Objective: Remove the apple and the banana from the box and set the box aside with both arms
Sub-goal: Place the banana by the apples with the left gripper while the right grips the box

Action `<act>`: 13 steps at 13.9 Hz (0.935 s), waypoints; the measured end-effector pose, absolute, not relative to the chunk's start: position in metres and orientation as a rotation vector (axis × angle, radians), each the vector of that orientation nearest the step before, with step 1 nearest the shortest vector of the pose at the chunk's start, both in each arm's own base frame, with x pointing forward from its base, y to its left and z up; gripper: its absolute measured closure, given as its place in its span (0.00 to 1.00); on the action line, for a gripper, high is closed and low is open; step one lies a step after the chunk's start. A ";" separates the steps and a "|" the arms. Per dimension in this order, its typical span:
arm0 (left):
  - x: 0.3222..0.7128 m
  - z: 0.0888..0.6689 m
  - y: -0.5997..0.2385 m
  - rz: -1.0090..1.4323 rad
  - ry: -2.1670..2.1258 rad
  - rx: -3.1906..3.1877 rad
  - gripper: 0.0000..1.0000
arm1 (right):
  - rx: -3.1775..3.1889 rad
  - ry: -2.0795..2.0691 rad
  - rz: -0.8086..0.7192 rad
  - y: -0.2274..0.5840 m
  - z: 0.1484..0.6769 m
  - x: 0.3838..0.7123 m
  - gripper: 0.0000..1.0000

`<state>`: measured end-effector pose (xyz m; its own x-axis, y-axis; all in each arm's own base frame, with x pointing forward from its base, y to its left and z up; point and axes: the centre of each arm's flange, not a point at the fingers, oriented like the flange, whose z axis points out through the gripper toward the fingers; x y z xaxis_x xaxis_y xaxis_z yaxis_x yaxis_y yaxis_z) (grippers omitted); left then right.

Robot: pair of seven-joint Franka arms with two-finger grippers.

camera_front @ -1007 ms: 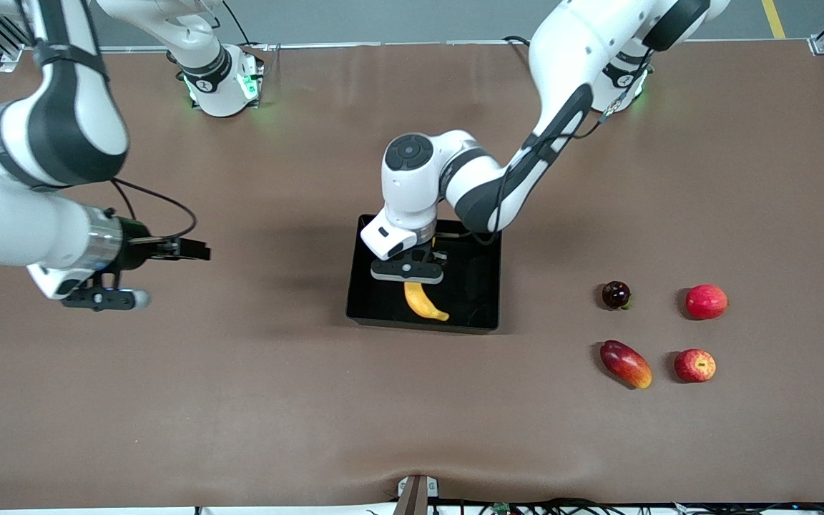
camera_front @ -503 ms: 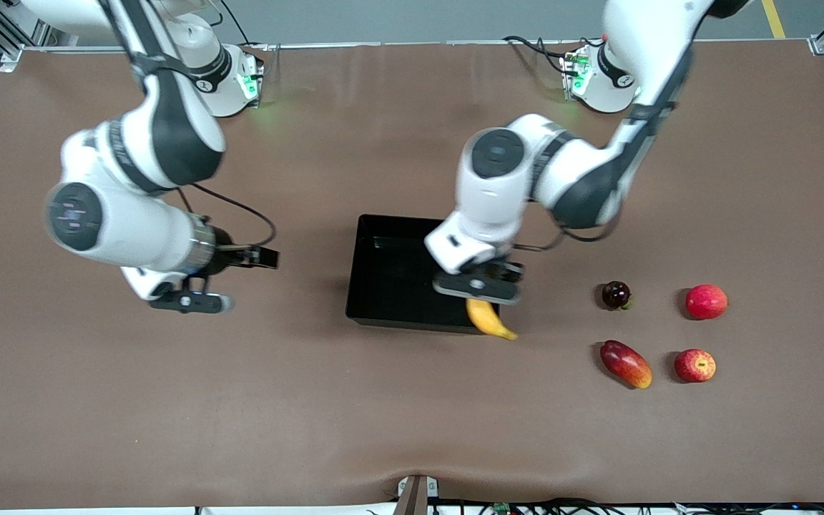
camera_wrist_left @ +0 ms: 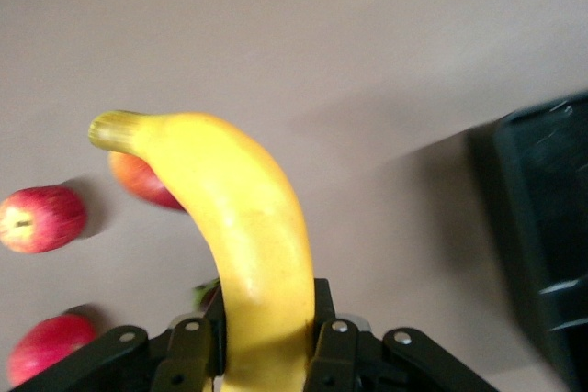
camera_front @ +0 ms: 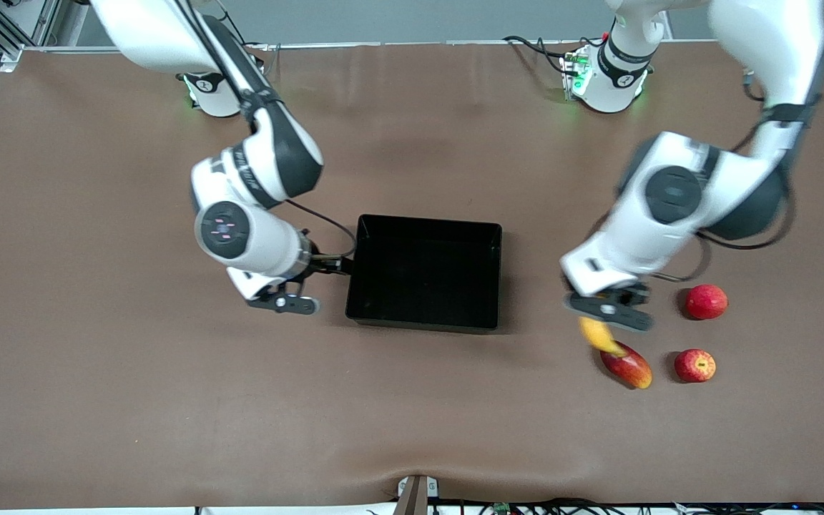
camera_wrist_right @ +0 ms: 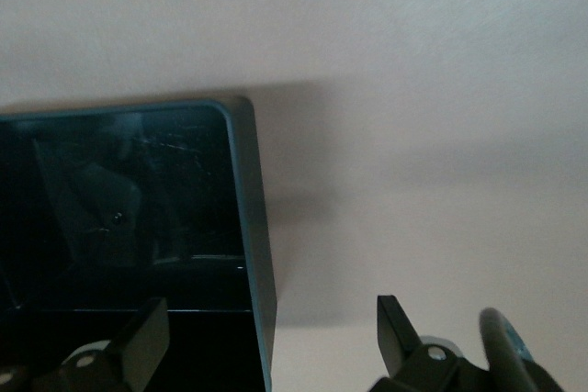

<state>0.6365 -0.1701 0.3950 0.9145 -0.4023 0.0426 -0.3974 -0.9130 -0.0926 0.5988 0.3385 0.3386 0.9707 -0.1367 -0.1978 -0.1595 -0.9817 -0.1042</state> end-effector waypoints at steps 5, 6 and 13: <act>0.644 0.354 -0.041 0.033 0.662 -3.009 0.64 | -3.017 0.216 0.247 0.371 0.273 0.569 0.02; 0.645 0.343 -0.033 0.040 0.654 -3.023 0.64 | -3.024 0.208 0.251 0.379 0.264 0.562 0.05; 0.644 0.259 -0.009 0.011 0.728 -3.018 0.64 | -3.056 0.197 0.255 0.379 0.251 0.559 0.81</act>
<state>0.6442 -0.0095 0.2591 0.8901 -0.4555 -0.0155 -0.4558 -0.8894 -0.0345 0.5589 0.3789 0.2506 0.9781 -0.1216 -0.1692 -0.1330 -0.9894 -0.0580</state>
